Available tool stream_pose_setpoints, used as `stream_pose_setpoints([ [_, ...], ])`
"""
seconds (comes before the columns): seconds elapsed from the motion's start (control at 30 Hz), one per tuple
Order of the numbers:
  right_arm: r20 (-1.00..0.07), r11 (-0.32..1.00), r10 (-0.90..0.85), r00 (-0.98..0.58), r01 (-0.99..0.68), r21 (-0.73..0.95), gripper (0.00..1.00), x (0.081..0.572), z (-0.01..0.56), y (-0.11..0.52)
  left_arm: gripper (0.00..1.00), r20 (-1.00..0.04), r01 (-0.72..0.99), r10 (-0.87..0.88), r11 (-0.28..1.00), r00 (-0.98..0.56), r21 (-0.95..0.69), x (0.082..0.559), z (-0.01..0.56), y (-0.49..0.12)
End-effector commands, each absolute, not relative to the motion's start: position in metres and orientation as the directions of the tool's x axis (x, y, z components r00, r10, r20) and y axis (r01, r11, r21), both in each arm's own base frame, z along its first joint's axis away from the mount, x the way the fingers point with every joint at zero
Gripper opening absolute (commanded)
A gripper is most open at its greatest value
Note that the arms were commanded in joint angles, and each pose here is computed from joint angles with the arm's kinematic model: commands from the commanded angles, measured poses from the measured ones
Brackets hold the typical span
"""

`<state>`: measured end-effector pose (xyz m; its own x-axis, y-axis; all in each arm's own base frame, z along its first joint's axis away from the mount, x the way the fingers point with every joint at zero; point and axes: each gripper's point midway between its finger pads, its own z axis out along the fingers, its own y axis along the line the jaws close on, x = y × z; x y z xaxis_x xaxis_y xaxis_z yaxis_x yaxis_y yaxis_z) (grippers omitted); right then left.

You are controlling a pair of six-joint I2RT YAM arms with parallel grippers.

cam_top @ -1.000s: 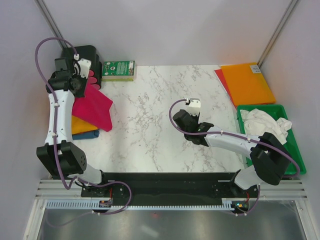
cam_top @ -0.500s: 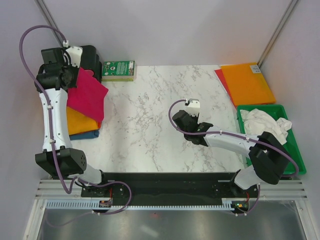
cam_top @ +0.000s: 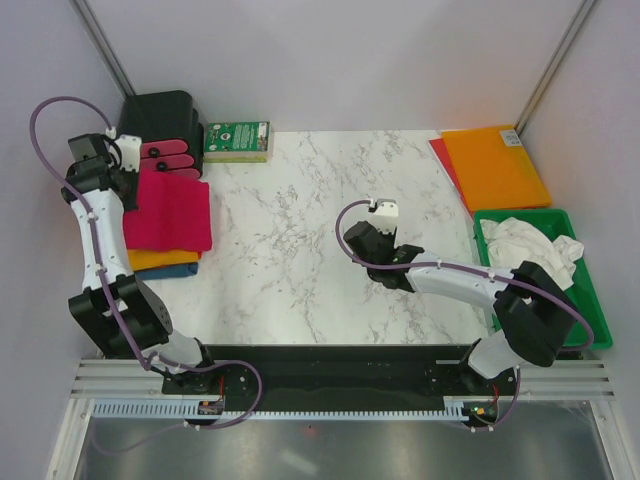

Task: Fold and stack the t-shirts
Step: Neatly place the folded tshirt to the corner

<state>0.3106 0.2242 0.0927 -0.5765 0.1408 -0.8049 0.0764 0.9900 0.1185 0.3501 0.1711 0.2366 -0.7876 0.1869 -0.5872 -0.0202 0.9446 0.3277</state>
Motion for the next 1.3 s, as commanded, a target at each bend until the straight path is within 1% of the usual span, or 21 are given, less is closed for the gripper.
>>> stream_pose_setpoints([
  [0.0,-0.806,0.987,0.157,-0.571,0.075,0.139,0.52,0.313,0.094,0.229,0.02,-0.632,-0.054,0.199,0.932,-0.749,0.358,0.353,0.236,0.199],
  [0.2,-0.802,0.989,0.146,-0.579,0.077,0.125,0.52,0.313,0.093,0.230,0.02,-0.641,-0.113,0.160,0.925,-0.751,0.363,0.349,0.226,0.231],
  [0.27,-0.800,0.990,0.143,-0.582,0.081,0.117,0.52,0.313,0.092,0.229,0.02,-0.641,-0.154,0.133,0.915,-0.756,0.372,0.342,0.226,0.254],
  [0.4,-0.793,0.989,0.150,-0.591,0.086,0.123,0.52,0.313,0.088,0.231,0.02,-0.601,-0.187,0.099,0.900,-0.793,0.394,0.329,0.203,0.277],
  [0.43,-0.786,0.989,0.148,-0.600,0.083,0.123,0.52,0.312,0.086,0.232,0.02,-0.607,-0.200,0.101,0.891,-0.788,0.408,0.331,0.200,0.283],
  [0.53,-0.781,0.989,0.150,-0.606,0.085,0.124,0.52,0.311,0.086,0.233,0.02,-0.568,-0.234,0.073,0.863,-0.820,0.449,0.320,0.177,0.297],
  [0.63,-0.785,0.990,0.144,-0.602,0.083,0.118,0.52,0.311,0.089,0.233,0.02,-0.548,-0.253,0.036,0.861,-0.835,0.442,0.315,0.160,0.298],
  [0.67,-0.787,0.990,0.142,-0.601,0.084,0.115,0.52,0.312,0.091,0.232,0.04,-0.552,-0.263,0.028,0.859,-0.833,0.440,0.315,0.158,0.300],
  [0.7,-0.789,0.990,0.139,-0.599,0.082,0.113,0.52,0.313,0.093,0.233,0.13,-0.563,-0.265,0.027,0.863,-0.826,0.430,0.316,0.158,0.298],
  [0.73,-0.788,0.991,0.137,-0.600,0.081,0.110,0.52,0.313,0.093,0.233,0.30,-0.572,-0.264,0.027,0.868,-0.820,0.420,0.317,0.159,0.295],
  [0.77,-0.789,0.991,0.137,-0.599,0.079,0.112,0.52,0.313,0.094,0.234,0.41,-0.598,-0.280,0.028,0.865,-0.801,0.416,0.318,0.168,0.293],
  [0.8,-0.788,0.991,0.135,-0.600,0.078,0.111,0.52,0.313,0.094,0.234,0.61,-0.620,-0.278,0.033,0.874,-0.784,0.399,0.320,0.173,0.288],
  [0.83,-0.788,0.991,0.137,-0.601,0.081,0.110,0.52,0.313,0.094,0.234,0.84,-0.642,-0.286,0.031,0.878,-0.766,0.384,0.322,0.180,0.285],
  [0.87,-0.787,0.991,0.136,-0.601,0.076,0.113,0.52,0.313,0.094,0.237,0.99,-0.671,-0.298,0.040,0.875,-0.740,0.381,0.321,0.194,0.281],
  [0.97,-0.783,0.991,0.130,-0.608,0.069,0.112,0.52,0.311,0.091,0.242,1.00,-0.740,-0.292,0.033,0.906,-0.672,0.305,0.325,0.215,0.260],
  [1.03,-0.779,0.992,0.128,-0.614,0.069,0.108,0.52,0.311,0.088,0.244,1.00,-0.789,-0.238,0.034,0.945,-0.614,0.226,0.328,0.230,0.233],
  [1.1,-0.776,0.992,0.127,-0.618,0.064,0.111,0.52,0.310,0.088,0.248,0.99,-0.811,-0.161,0.029,0.975,-0.584,0.151,0.331,0.230,0.207],
  [1.27,-0.775,0.993,0.118,-0.621,0.055,0.107,0.52,0.310,0.090,0.257,0.95,-0.776,-0.036,-0.006,0.999,-0.630,0.021,0.343,0.194,0.155],
])
